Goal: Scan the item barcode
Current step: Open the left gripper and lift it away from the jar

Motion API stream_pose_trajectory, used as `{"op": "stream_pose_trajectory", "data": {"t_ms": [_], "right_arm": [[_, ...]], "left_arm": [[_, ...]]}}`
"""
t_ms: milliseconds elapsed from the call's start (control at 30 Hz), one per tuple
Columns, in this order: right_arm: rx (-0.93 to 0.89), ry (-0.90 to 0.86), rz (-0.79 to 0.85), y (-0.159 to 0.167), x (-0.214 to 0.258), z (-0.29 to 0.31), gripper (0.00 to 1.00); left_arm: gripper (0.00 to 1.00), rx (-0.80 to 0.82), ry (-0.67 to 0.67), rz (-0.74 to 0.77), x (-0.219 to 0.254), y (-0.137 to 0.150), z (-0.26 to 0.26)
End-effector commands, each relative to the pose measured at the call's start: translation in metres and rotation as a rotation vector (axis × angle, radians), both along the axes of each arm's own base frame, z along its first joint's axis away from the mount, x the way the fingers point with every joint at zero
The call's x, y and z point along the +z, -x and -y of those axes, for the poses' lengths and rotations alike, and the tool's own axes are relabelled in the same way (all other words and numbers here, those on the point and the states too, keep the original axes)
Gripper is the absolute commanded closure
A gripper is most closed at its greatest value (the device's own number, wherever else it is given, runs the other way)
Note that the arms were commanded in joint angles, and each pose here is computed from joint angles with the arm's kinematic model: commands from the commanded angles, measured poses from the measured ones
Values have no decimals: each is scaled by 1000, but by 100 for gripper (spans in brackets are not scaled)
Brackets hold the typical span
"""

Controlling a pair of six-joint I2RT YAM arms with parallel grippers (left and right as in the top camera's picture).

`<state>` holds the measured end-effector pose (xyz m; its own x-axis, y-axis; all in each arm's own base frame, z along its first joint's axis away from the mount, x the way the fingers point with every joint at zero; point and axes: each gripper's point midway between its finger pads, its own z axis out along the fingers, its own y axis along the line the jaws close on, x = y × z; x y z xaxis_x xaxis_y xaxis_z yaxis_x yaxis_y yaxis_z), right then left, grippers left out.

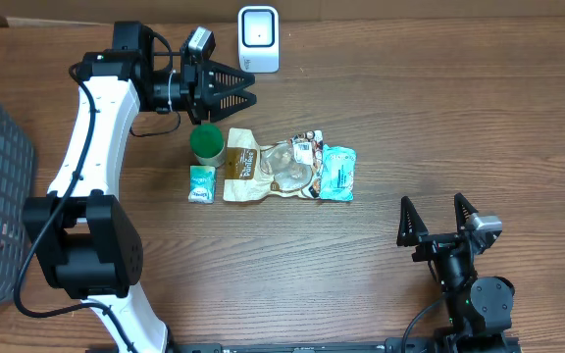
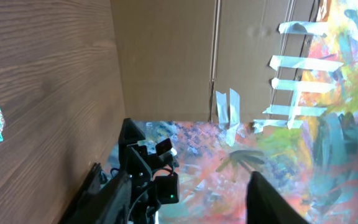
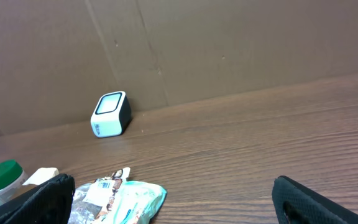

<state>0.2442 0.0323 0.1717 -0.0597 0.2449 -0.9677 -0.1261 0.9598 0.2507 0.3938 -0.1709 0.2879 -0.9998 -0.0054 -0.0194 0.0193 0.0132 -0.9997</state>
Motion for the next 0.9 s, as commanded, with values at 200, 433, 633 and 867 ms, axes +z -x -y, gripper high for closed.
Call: {"op": "stream_pose_trajectory", "data": {"t_ms": [200, 433, 633, 867], "right_arm": [[-4, 1, 3, 0, -2, 1, 0], [-4, 0, 3, 0, -2, 1, 0], [-4, 0, 3, 0, -2, 1, 0], [-4, 0, 3, 0, -2, 1, 0]], "left_arm": [[45, 12, 24, -226, 14, -5, -7], [49, 51, -22, -309, 5, -10, -13], [60, 105, -101, -273, 1, -22, -16], [64, 336, -348, -44, 36, -51, -46]]}}
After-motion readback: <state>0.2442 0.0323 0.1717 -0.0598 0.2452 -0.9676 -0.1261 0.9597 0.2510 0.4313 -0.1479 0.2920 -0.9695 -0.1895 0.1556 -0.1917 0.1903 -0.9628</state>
